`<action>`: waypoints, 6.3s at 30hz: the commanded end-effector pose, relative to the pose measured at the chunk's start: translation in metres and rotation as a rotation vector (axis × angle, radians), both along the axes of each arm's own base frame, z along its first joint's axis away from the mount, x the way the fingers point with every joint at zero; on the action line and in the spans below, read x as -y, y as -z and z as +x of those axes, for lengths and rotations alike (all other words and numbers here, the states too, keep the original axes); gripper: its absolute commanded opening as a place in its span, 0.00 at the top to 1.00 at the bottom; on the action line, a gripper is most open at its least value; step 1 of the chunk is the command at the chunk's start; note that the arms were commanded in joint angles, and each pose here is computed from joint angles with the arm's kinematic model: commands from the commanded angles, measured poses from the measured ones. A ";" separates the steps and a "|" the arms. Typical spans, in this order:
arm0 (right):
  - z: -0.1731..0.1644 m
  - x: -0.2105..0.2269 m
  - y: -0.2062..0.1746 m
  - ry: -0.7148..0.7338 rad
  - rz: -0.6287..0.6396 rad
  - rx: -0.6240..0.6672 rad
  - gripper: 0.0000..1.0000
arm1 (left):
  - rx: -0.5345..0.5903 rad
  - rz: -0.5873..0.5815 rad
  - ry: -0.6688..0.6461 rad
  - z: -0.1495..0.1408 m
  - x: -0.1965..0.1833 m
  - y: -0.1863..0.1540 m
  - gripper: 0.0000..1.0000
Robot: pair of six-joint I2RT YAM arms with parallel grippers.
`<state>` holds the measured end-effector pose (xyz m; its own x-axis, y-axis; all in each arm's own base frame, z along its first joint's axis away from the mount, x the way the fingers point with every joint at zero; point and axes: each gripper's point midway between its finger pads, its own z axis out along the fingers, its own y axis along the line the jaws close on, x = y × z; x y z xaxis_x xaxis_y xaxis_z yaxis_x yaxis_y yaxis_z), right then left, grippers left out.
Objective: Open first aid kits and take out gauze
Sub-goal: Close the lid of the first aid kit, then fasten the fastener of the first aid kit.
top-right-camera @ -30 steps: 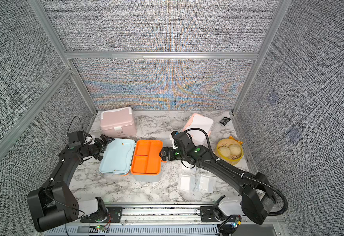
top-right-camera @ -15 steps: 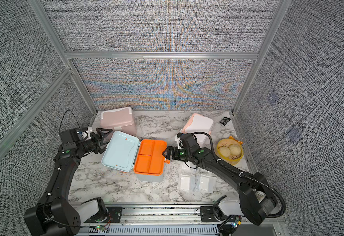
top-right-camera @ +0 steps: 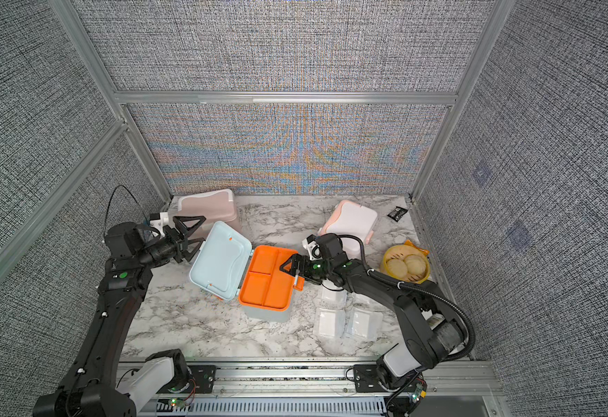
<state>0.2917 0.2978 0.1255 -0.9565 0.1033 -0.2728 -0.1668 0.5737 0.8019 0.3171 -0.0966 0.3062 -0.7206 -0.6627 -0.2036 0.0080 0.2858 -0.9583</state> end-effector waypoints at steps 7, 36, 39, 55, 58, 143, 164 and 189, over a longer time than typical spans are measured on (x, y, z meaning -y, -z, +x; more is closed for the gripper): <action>0.009 -0.029 -0.015 -0.051 0.167 -0.015 0.01 | 0.067 0.012 -0.011 -0.004 0.008 -0.013 0.01; 0.011 0.000 -0.021 0.070 -0.025 0.034 0.01 | 0.077 0.090 0.134 -0.018 0.089 -0.002 0.00; 0.006 0.018 -0.031 0.095 -0.079 0.078 0.01 | 0.065 0.116 0.153 -0.018 0.098 0.007 0.00; -0.013 0.056 -0.028 0.150 -0.168 0.130 0.01 | 0.002 0.380 0.267 -0.034 0.132 0.065 0.01; -0.012 0.046 -0.025 0.109 -0.140 0.108 0.02 | 0.010 0.443 0.291 -0.039 0.134 0.064 0.01; -0.009 -0.044 -0.055 -0.077 0.581 -0.067 0.06 | -0.091 0.624 0.417 -0.050 0.153 0.132 0.01; -0.014 -0.024 -0.050 -0.041 0.560 -0.074 0.17 | -0.099 0.629 0.414 -0.050 0.152 0.136 0.01; -0.022 -0.001 -0.051 -0.037 0.182 0.037 0.15 | -0.095 0.634 0.414 -0.049 0.152 0.136 0.01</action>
